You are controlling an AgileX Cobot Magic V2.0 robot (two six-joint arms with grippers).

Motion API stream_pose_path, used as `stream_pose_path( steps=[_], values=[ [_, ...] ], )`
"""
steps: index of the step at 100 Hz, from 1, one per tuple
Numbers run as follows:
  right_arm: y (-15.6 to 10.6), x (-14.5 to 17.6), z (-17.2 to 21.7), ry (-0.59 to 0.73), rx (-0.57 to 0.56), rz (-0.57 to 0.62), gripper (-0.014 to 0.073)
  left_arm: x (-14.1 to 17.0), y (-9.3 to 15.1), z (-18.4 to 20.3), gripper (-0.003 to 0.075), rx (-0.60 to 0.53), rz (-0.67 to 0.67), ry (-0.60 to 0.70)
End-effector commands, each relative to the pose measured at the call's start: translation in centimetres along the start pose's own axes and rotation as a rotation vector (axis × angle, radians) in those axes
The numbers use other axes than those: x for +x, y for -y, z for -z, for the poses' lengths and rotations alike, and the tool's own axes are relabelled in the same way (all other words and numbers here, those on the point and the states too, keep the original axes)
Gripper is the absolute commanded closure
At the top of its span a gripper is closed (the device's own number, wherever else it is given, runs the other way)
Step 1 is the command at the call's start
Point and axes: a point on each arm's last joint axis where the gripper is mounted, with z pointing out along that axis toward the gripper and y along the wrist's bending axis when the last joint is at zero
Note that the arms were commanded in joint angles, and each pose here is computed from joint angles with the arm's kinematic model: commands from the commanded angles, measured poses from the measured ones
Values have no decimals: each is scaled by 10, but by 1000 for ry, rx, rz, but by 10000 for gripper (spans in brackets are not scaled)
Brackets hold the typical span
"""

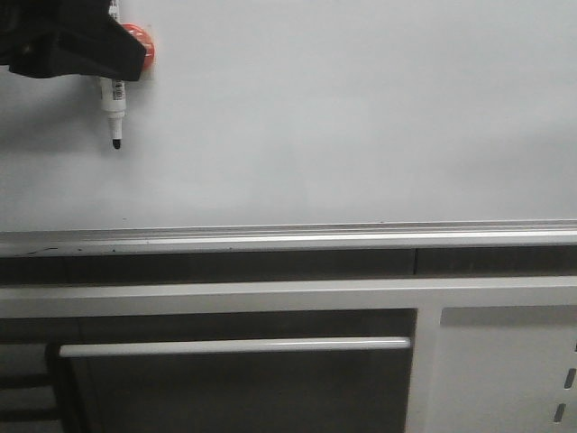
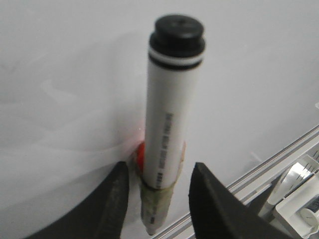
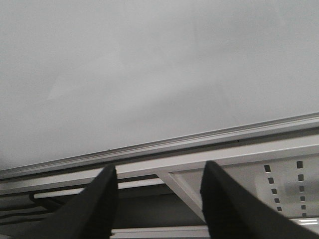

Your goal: Write number 1 on whiteboard

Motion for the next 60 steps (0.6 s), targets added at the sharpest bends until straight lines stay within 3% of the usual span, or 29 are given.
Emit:
stream_pose_path(
  steps=[1,24,60],
  values=[
    [-3,-16,3,93,-1,-2,253,-16,-3,4,521,-34,2,62],
    [-3,-16,3,93,-1,-2,253,-16,-3,4,742,-40,-10,65],
    [-3,-16,3,89,-1,-2,253,-16,1,6,741,6,-36,59]
  ],
)
